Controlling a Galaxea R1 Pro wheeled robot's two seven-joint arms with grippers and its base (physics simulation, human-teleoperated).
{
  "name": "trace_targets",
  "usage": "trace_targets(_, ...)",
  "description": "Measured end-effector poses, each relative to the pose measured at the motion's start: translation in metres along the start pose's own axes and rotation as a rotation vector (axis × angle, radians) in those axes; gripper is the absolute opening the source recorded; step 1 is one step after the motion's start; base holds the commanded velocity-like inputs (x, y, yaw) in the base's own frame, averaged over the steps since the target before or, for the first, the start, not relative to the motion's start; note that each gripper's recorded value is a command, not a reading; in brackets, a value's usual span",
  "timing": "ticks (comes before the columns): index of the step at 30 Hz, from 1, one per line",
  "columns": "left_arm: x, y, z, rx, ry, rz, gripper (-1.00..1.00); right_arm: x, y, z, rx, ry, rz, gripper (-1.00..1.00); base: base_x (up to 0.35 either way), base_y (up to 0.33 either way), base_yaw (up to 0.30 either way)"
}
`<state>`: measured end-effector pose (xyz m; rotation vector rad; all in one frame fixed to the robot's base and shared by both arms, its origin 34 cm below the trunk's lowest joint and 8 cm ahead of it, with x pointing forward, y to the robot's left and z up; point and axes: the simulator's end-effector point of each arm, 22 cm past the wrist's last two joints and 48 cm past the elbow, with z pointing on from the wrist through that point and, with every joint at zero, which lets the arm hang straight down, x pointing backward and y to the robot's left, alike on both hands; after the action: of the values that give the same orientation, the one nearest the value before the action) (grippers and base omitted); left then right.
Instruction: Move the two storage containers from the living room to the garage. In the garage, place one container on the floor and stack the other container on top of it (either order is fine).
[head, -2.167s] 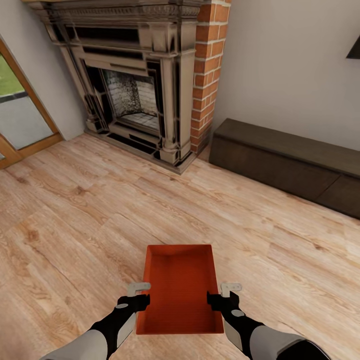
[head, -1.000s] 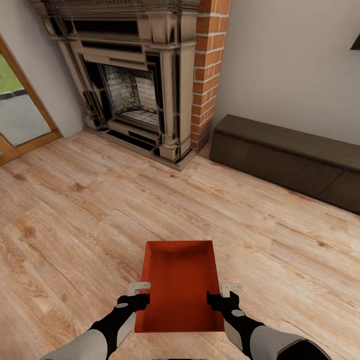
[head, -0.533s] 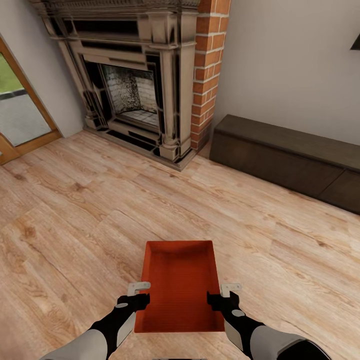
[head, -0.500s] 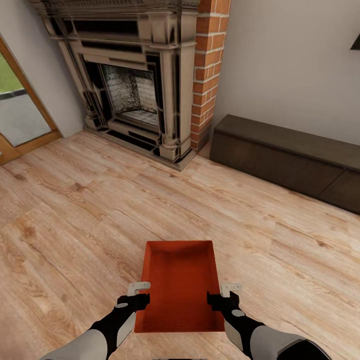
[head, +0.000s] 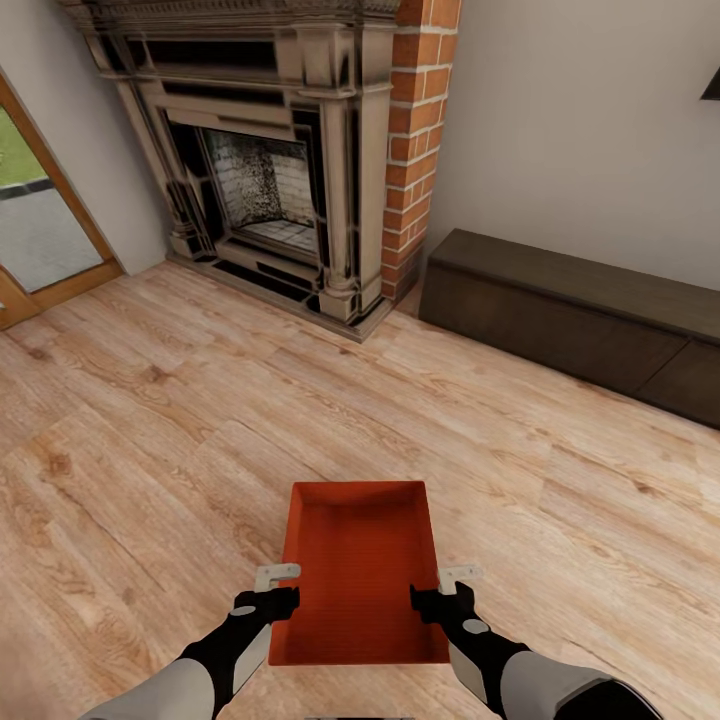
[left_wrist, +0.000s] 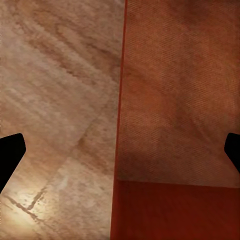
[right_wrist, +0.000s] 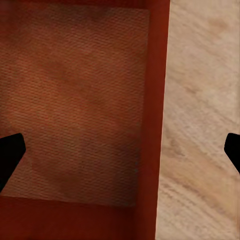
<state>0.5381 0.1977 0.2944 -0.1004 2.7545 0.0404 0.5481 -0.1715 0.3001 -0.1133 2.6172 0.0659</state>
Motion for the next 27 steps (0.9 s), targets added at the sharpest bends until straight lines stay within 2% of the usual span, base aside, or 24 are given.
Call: trace_targets(27, -0.0005, 0.0002, 0.0, 0.0, -0.001, -0.002, 1.0, 0.0, -0.003, 0.0, 0.01, 0.0, 0.018, 1.0, 0.0, 0.0, 0.0)
